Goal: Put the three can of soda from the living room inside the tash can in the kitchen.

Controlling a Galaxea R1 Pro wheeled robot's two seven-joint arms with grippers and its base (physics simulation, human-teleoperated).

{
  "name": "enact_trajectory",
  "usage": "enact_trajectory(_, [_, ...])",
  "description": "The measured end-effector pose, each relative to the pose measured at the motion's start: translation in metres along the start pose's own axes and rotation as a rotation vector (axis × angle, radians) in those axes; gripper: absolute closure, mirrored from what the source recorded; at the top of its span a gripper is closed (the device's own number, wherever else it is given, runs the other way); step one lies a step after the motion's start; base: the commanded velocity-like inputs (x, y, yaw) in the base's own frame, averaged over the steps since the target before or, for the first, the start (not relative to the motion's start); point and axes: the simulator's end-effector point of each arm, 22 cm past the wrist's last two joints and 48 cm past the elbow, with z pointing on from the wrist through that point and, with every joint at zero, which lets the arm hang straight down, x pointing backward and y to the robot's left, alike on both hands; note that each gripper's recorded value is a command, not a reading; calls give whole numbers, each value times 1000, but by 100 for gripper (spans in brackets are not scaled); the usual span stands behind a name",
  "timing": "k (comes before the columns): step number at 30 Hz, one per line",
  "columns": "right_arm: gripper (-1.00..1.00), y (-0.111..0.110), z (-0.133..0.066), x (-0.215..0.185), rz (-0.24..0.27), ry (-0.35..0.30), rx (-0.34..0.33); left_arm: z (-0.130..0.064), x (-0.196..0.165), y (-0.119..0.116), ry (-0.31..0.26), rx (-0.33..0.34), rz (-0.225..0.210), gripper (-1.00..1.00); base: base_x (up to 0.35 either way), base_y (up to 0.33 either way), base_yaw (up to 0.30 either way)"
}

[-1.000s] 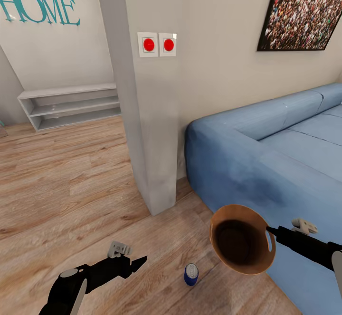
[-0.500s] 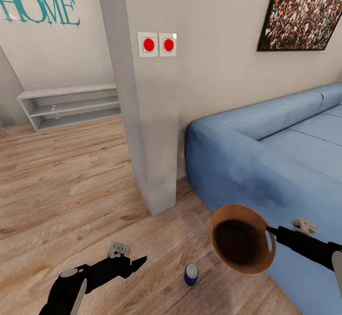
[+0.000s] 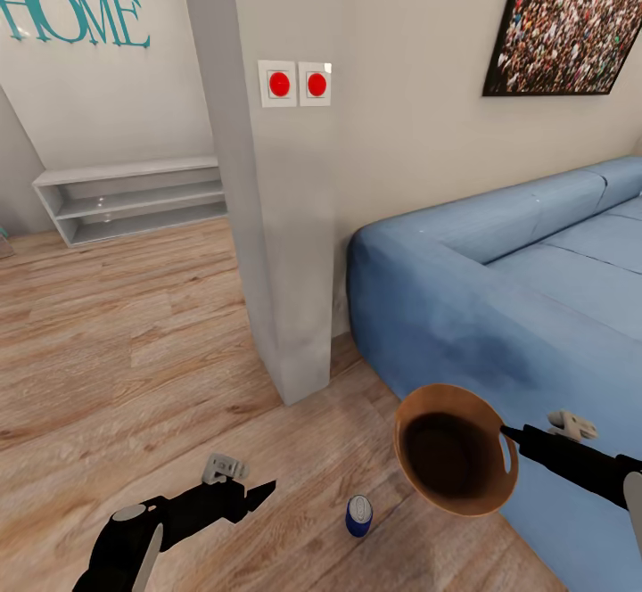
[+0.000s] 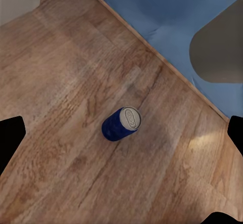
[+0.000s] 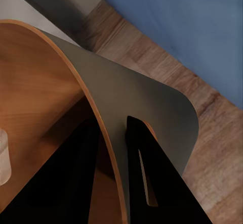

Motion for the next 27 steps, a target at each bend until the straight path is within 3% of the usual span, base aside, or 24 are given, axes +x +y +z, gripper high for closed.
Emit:
enact_trajectory(23, [100,0,0,0,0,1,-1,0,-1,-1,-3,1,2,-100,0,0,-1])
enact_trajectory(27, [100,3,0,1,8,2,-11,-1,-1,0,-3,1,3,-100,0,0,-211])
